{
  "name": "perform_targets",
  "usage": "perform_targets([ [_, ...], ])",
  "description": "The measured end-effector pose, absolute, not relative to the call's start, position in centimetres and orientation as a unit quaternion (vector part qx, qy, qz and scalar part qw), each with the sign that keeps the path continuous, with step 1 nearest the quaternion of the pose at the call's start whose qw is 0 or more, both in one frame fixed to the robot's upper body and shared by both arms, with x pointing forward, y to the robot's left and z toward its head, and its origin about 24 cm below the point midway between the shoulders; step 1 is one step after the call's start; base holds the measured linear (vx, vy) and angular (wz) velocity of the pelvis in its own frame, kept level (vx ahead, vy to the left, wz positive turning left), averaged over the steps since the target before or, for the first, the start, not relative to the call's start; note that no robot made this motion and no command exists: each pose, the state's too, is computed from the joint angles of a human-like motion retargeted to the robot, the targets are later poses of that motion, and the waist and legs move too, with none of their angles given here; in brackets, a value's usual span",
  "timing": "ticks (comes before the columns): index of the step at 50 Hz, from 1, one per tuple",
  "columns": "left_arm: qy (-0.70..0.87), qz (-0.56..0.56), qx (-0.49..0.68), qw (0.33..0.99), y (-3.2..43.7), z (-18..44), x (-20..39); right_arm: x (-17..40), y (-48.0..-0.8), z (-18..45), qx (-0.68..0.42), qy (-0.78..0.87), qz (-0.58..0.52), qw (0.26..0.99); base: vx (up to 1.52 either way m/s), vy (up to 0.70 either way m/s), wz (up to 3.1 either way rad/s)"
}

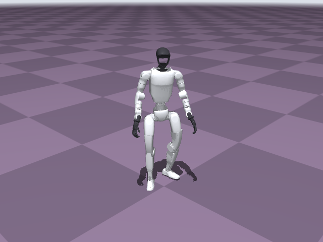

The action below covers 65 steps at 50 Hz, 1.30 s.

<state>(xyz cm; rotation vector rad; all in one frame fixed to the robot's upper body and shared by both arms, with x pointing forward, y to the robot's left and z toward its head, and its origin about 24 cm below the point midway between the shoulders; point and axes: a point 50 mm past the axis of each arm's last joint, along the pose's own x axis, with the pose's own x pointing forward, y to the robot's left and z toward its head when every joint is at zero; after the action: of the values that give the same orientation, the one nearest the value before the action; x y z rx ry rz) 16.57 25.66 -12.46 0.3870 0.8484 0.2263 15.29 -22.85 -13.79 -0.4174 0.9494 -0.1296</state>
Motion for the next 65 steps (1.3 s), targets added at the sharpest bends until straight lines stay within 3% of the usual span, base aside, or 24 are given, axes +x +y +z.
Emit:
perform_targets([
  [11, 0.308, 0.103, 0.188, 0.927, 24.8, -9.9, 20.3, 16.8, -23.1, -13.0, -0.223, 0.425, -0.049, 0.876, -0.03, -0.03, -1.87],
  [24, 0.345, 0.018, 0.311, 0.885, 26.4, -10.0, 20.5, 17.8, -20.7, -12.3, -0.196, 0.379, -0.023, 0.904, -0.13, 0.16, -1.27],
  [33, 0.336, 0.101, 0.250, 0.902, 26.9, -9.7, 20.3, 15.0, -21.8, -14.0, -0.197, 0.446, -0.058, 0.871, -0.02, 0.02, -1.57],
  [43, 0.383, 0.108, 0.234, 0.887, 27.9, -11.0, 17.8, 13.7, -21.2, -14.8, -0.190, 0.477, -0.031, 0.858, -0.02, -0.27, -1.75],
  [65, 0.290, 0.071, 0.237, 0.924, 24.7, -9.3, 21.3, 20.0, -22.9, -10.7, -0.204, 0.347, -0.073, 0.912, 0.00, -0.03, -1.77],
])
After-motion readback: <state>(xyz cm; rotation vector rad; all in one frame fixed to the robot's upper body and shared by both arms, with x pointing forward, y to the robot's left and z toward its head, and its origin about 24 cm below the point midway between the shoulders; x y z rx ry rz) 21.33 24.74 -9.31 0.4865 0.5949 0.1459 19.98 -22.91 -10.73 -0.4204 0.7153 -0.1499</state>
